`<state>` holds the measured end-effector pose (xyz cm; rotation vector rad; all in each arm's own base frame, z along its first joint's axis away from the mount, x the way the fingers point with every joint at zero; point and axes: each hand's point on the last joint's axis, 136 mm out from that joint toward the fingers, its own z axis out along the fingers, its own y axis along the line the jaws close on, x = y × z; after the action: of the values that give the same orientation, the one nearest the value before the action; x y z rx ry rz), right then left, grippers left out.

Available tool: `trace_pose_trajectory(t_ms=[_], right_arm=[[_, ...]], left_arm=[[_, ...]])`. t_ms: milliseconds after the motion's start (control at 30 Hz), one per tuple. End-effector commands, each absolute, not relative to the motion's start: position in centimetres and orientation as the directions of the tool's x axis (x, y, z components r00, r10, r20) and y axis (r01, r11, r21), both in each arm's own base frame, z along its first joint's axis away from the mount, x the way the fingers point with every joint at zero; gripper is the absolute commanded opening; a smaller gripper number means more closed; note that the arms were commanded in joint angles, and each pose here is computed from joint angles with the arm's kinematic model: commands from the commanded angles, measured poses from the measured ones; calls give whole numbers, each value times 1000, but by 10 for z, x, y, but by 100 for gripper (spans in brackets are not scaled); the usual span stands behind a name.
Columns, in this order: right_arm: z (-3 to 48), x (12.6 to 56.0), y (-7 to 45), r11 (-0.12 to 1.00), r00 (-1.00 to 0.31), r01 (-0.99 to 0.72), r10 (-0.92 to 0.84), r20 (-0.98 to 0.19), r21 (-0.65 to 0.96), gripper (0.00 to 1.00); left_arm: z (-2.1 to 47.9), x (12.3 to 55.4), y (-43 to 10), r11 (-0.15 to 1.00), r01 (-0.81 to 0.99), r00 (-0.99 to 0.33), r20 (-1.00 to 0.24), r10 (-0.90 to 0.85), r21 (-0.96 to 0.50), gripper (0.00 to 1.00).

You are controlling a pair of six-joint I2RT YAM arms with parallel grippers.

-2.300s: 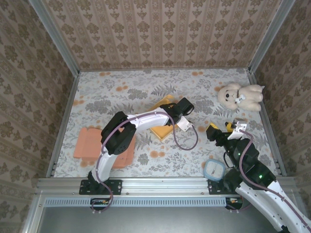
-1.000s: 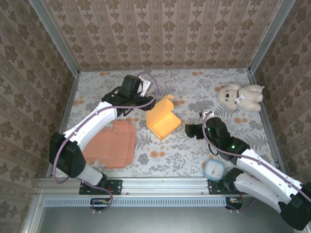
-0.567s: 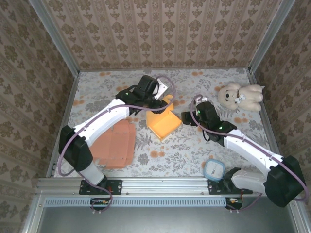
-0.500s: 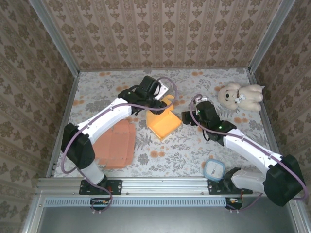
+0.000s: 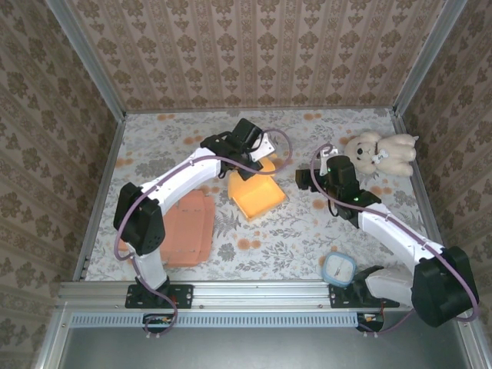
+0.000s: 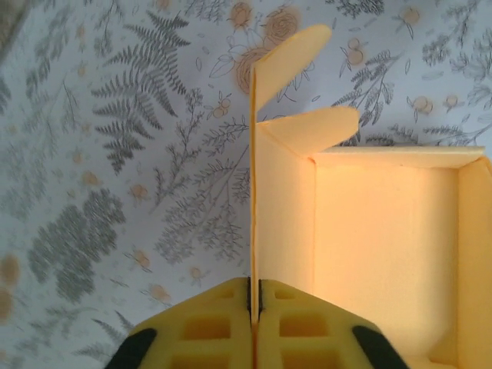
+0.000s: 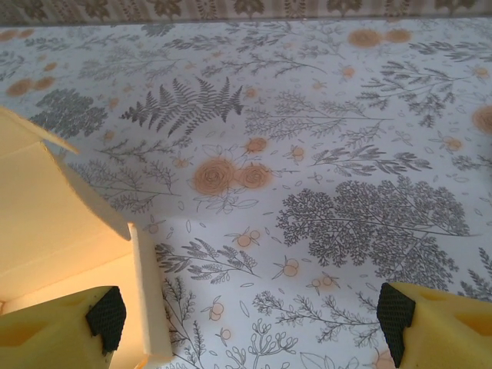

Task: Fold the paper box

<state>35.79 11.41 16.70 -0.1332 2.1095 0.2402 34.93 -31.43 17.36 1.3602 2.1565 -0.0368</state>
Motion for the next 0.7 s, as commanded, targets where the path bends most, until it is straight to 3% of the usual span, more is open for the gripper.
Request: trace_pose_trajectory(t_ms=[0,233,400,533,667], right_arm=[[167,365,128,938,-438,-341,-107,-893,55,88],[161,367,150,785,-318,-619,-276,-907,-21,78],[164,367,157,709,-205,-698,-329,-922,-98,74],[166,355,173,590,-97,-792,-375,-922,-156,67],[172,358,174,578,-81,-797,-390,-917,-176,66]], left_arm=[[174,346,-319,314,878,-150,-416,897,361,0],[209,316,-336,67,913,147,-476,867,403,0],[239,288,-340,-67,885,341,-542,768,462,0],[250,283,-337,-89,870,387,-561,731,485,0],[255,279,-333,-100,867,403,-569,717,488,0]])
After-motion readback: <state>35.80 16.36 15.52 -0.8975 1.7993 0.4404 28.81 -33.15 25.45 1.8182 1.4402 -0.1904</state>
